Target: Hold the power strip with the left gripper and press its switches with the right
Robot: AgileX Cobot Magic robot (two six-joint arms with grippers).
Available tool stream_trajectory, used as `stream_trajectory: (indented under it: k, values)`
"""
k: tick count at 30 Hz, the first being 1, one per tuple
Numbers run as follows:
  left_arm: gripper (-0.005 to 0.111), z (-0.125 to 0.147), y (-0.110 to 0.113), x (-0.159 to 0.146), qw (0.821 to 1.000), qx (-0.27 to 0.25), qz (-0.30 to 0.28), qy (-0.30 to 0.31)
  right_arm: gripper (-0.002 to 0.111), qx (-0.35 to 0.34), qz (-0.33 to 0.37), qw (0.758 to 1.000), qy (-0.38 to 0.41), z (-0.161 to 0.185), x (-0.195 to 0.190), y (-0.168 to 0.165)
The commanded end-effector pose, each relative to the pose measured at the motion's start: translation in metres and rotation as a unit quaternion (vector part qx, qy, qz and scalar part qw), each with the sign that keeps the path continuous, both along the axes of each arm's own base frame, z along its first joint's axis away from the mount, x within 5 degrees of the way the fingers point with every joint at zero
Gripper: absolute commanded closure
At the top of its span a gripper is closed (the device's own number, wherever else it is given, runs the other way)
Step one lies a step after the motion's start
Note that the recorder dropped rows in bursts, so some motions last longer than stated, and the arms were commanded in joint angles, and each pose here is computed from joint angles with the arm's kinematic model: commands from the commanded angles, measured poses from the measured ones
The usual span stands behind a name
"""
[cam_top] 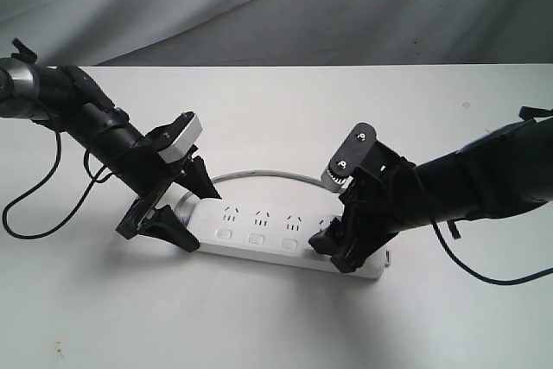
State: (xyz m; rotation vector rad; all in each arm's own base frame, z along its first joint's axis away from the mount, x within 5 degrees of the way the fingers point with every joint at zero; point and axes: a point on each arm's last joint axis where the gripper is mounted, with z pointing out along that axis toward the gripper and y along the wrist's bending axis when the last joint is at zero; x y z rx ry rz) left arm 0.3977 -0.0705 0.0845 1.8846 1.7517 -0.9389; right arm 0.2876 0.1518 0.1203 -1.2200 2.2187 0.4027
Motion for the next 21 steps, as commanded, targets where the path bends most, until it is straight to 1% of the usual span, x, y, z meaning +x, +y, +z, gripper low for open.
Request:
stream_trajectory:
  k: [1, 11, 18, 21]
  values:
    - [0.062, 0.003, 0.002, 0.002, 1.000, 0.002, -0.001, -0.007, 0.035, -0.035, -0.017, 0.999, -0.015, -0.005, 0.004, -0.008]
    - [0.062, 0.003, 0.002, 0.002, 1.000, 0.002, -0.001, -0.007, 0.035, -0.035, -0.017, 0.999, -0.015, -0.005, 0.004, -0.008]
    - [0.062, 0.003, 0.002, 0.002, 1.000, 0.002, -0.001, -0.007, 0.035, -0.040, -0.009, 0.999, 0.024, -0.028, 0.002, -0.007]
    - [0.062, 0.003, 0.002, 0.002, 1.000, 0.002, -0.001, -0.007, 0.035, -0.043, -0.011, 0.999, 0.025, -0.030, 0.002, -0.007]
